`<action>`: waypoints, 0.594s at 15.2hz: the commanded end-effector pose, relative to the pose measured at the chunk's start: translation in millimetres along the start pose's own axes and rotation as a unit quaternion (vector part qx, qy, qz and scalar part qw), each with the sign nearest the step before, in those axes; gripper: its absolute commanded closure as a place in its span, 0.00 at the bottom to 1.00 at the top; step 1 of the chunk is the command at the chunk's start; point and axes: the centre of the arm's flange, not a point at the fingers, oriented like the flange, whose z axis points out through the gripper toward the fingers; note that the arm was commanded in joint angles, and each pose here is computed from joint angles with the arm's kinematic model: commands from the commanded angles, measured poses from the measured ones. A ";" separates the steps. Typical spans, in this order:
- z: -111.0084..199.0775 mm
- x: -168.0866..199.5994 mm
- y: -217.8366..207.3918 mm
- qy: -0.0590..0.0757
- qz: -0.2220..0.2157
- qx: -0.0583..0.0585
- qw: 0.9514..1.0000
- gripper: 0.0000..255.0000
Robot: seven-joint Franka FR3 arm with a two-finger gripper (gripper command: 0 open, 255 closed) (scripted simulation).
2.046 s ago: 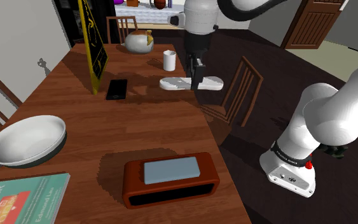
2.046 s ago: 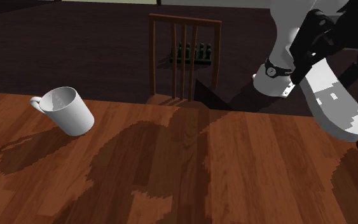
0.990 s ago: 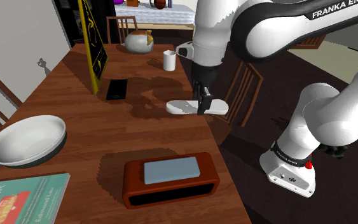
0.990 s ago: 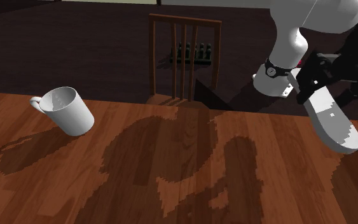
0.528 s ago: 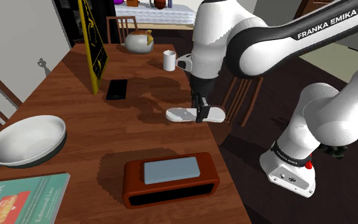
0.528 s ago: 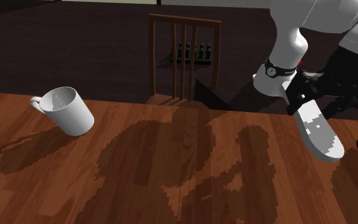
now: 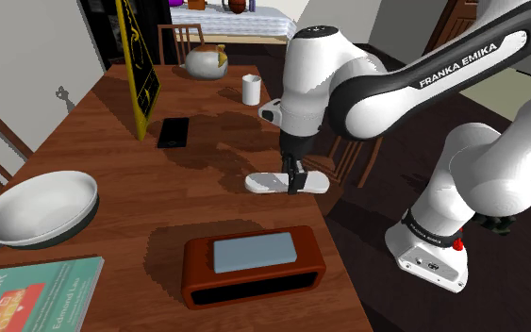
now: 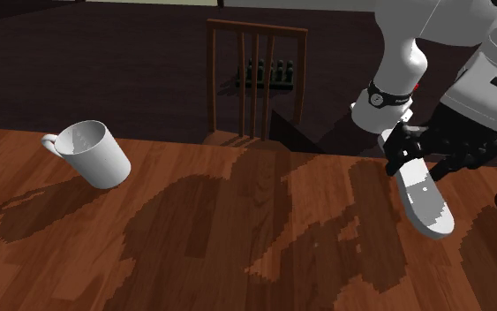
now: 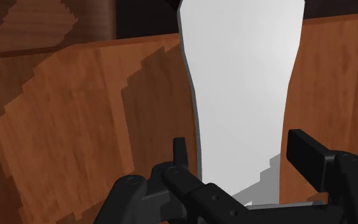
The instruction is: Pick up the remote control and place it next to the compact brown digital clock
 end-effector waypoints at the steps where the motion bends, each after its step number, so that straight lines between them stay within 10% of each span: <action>1: 9.8 -0.2 -0.7 0.000 0.000 0.000 1.000 1.00; 9: 29.4 0.0 -1.1 0.000 0.000 0.000 1.000 1.00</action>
